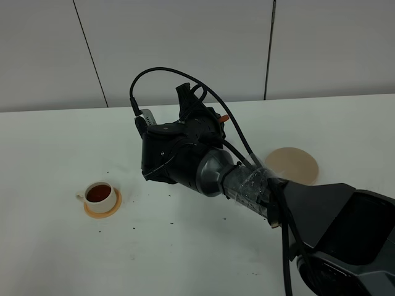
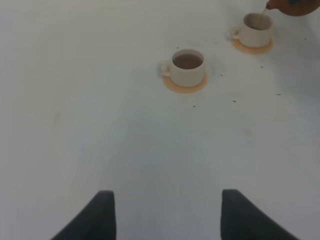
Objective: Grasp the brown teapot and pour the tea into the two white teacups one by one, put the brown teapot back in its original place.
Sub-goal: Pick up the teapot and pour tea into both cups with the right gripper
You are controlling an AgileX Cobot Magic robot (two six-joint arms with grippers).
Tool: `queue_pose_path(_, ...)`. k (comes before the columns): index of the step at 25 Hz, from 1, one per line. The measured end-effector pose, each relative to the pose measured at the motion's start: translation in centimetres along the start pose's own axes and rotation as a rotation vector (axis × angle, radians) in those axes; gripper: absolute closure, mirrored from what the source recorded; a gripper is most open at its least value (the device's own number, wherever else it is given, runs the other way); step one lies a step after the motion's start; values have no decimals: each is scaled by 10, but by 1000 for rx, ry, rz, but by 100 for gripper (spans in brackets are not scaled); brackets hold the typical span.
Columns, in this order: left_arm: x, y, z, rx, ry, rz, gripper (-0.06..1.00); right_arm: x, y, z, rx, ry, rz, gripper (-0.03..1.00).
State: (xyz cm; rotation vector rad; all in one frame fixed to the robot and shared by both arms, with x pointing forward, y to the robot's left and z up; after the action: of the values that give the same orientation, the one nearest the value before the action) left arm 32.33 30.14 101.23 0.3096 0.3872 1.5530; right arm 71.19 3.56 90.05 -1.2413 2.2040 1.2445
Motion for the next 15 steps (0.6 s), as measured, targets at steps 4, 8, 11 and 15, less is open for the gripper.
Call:
queue_pose_path(4, 0, 0, 0, 0, 0, 0, 41, 0, -1, 1, -3, 3, -2, 88)
queue_pose_path(8, 0, 0, 0, 0, 0, 0, 41, 3, -3, 4, -1, 16, 3, 88)
queue_pose_path(11, 0, 0, 0, 0, 0, 0, 41, 7, -6, 7, -2, 23, 10, 88)
queue_pose_path(15, 0, 0, 0, 0, 0, 0, 41, 6, -6, 7, -2, 25, 6, 88)
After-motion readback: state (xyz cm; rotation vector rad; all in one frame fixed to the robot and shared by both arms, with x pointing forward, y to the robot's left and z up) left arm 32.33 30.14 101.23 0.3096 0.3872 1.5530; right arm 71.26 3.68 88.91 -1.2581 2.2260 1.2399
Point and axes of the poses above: a point on each arm's last joint axis where the gripper is mounted, y pointing back along that axis away from the gripper, x along the wrist's bending axis when the last joint is at zero, z = x × y, the point moved 10 cm from there along -y, pointing out along that axis toward the gripper, and after that the axes turned 7 degrees about y, right-handed, at the moved point
